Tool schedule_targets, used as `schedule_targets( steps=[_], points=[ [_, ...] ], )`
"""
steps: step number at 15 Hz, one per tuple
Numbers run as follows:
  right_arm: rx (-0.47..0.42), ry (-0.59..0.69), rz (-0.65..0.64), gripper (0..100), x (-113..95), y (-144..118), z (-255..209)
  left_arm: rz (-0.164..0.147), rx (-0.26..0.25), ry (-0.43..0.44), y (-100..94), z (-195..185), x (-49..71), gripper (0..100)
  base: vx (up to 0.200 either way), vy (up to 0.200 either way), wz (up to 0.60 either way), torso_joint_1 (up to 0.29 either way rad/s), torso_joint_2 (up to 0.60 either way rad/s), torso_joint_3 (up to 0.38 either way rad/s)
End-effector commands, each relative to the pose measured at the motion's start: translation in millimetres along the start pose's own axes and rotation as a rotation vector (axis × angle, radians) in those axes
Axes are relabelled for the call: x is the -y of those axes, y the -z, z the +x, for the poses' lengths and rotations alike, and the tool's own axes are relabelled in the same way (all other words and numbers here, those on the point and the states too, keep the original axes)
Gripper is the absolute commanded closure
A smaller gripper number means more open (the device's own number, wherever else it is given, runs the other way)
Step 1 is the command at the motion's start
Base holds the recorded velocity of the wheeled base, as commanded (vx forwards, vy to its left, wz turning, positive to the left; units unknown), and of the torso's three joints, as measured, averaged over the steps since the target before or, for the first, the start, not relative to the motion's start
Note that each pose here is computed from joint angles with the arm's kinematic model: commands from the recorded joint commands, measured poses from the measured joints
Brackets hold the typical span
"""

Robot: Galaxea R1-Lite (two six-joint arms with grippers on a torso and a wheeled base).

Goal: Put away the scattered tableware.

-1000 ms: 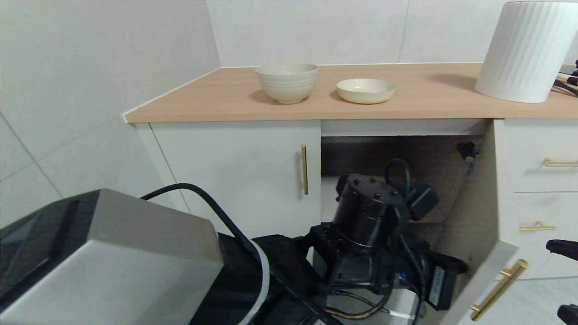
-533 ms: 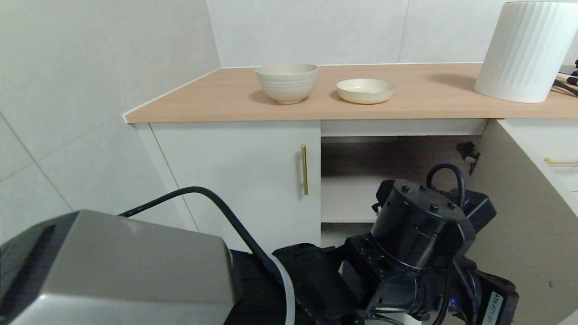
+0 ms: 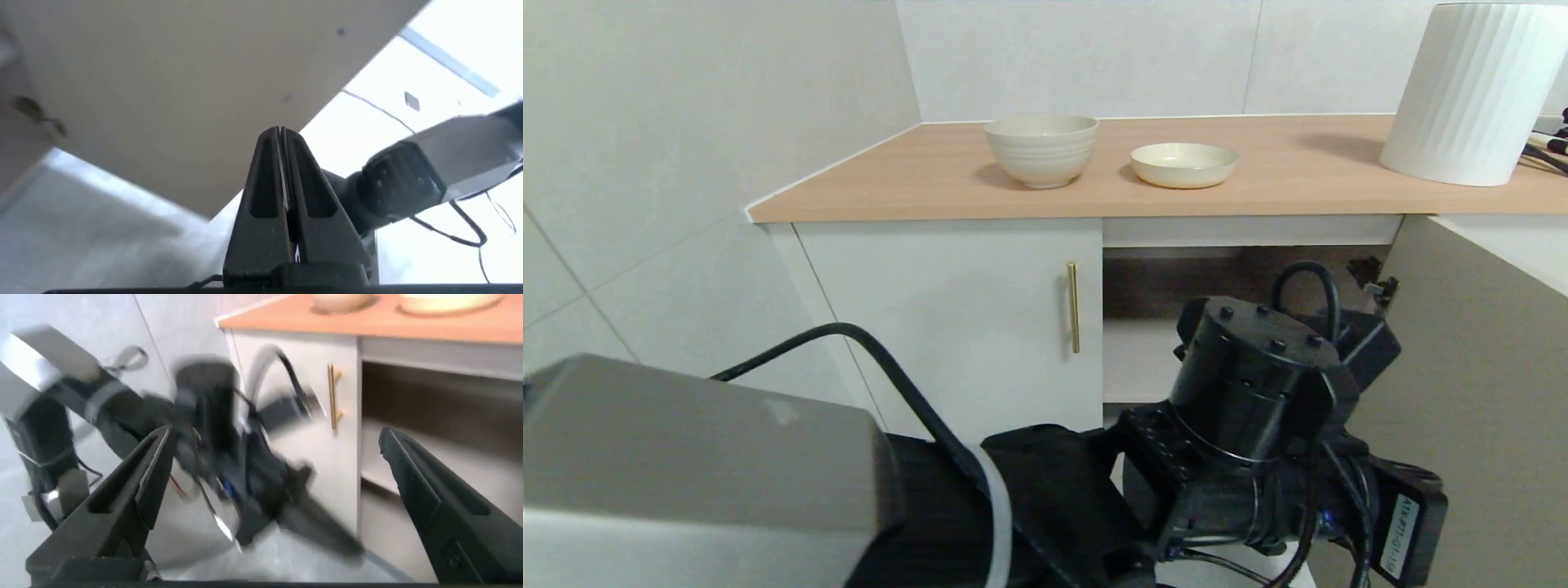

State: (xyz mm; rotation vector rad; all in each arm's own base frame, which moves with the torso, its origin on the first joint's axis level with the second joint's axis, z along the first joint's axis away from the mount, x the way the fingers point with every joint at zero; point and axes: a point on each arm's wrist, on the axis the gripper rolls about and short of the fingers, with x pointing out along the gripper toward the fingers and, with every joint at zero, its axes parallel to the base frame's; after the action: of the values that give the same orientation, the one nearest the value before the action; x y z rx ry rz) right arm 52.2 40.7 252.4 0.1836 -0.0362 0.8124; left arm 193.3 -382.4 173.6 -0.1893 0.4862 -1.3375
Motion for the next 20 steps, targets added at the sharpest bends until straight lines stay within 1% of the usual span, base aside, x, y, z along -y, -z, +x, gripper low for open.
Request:
schedule_targets(
  steps=[1, 2, 3, 4, 6, 7, 8, 9, 10, 12, 13, 14, 15, 16, 17, 18, 19, 20],
  points=[
    [-0.082, 0.016, 0.018, 0, 5, 8, 17, 0.001, 0.062, -0.053, -22.1, -52, -3.7, 100, 0.0, 0.0, 0.0, 0.0, 0.0, 0.0],
    [-0.113, 0.022, 0.025, 0, 7, 10, 25, -0.008, 0.077, -0.099, -24.9, -81, -10.4, 100, 0.0, 0.0, 0.0, 0.0, 0.0, 0.0],
    [-0.13, 0.025, 0.029, 0, 9, 12, 30, -0.01, 0.084, -0.118, -25.6, -93, -13.2, 100, 0.0, 0.0, 0.0, 0.0, 0.0, 0.0],
    [-0.184, 0.034, 0.039, 0, 13, 18, 43, -0.022, 0.106, -0.18, -24.3, -131, -19.6, 100, 0.0, 0.0, 0.0, 0.0, 0.0, 0.0],
    [-0.27, 0.052, 0.057, 0, 19, 30, 62, -0.037, 0.158, -0.268, -16.7, -192, -18.8, 100, 0.0, 0.0, 0.0, 0.0, 0.0, 0.0],
    [-0.285, 0.061, 0.059, 0, 22, 30, 72, -0.04, 0.18, -0.304, -11.8, -214, -17.2, 100, 0.0, 0.0, 0.0, 0.0, 0.0, 0.0],
    [-0.294, 0.099, 0.062, 0, 30, 26, 86, -0.04, 0.203, -0.355, -4.6, -237, -18.2, 100, 0.0, 0.0, 0.0, 0.0, 0.0, 0.0],
    [-0.299, 0.106, 0.063, 0, 32, 26, 89, -0.041, 0.208, -0.366, -2.9, -241, -18.6, 100, 0.0, 0.0, 0.0, 0.0, 0.0, 0.0],
    [-0.313, 0.119, 0.057, 0, 40, 23, 111, -0.049, 0.239, -0.44, 9.6, -269, -18.6, 100, 0.0, 0.0, 0.0, 0.0, 0.0, 0.0],
    [-0.325, 0.123, 0.058, 0, 43, 23, 123, -0.047, 0.268, -0.473, 18.5, -287, -12.8, 100, 0.0, 0.0, 0.0, 0.0, 0.0, 0.0],
    [-0.33, 0.127, 0.061, 0, 44, 24, 126, -0.039, 0.276, -0.475, 17.9, -288, -11.4, 100, 0.0, 0.0, 0.0, 0.0, 0.0, 0.0],
    [-0.331, 0.153, 0.057, 0, 45, 24, 126, -0.023, 0.285, -0.476, 16.7, -291, -9.2, 100, 0.0, 0.0, 0.0, 0.0, 0.0, 0.0],
    [-0.323, 0.198, 0.05, 0, 45, 23, 124, -0.02, 0.303, -0.503, 15.3, -297, -11.1, 100, 0.0, 0.0, 0.0, 0.0, 0.0, 0.0],
    [-0.313, 0.227, 0.044, 0, 46, 22, 122, -0.021, 0.309, -0.512, 14.5, -298, -11.9, 100, 0.0, 0.0, 0.0, 0.0, 0.0, 0.0],
    [-0.276, 0.282, 0.03, 0, 45, 15, 115, -0.023, 0.316, -0.526, 13.4, -300, -14.0, 0, 0.0, 0.0, 0.0, 0.0, 0.0, 0.0],
    [-0.267, 0.291, 0.027, 0, 42, 12, 107, -0.024, 0.33, -0.55, 11.4, -304, -17.4, 0, 0.0, 0.0, 0.0, 0.0, 0.0, 0.0],
    [-0.279, 0.291, 0.03, 0, 39, 9, 100, -0.019, 0.347, -0.563, 5.9, -306, -18.1, 0, 0.0, 0.0, 0.0, 0.0, 0.0, 0.0],
    [-0.279, 0.291, 0.03, 0, 38, 5, 97, -0.019, 0.369, -0.596, 0.7, -310, -22.4, 0, 0.0, 0.0, 0.0, 0.0, 0.0, 0.0]
  ],
)
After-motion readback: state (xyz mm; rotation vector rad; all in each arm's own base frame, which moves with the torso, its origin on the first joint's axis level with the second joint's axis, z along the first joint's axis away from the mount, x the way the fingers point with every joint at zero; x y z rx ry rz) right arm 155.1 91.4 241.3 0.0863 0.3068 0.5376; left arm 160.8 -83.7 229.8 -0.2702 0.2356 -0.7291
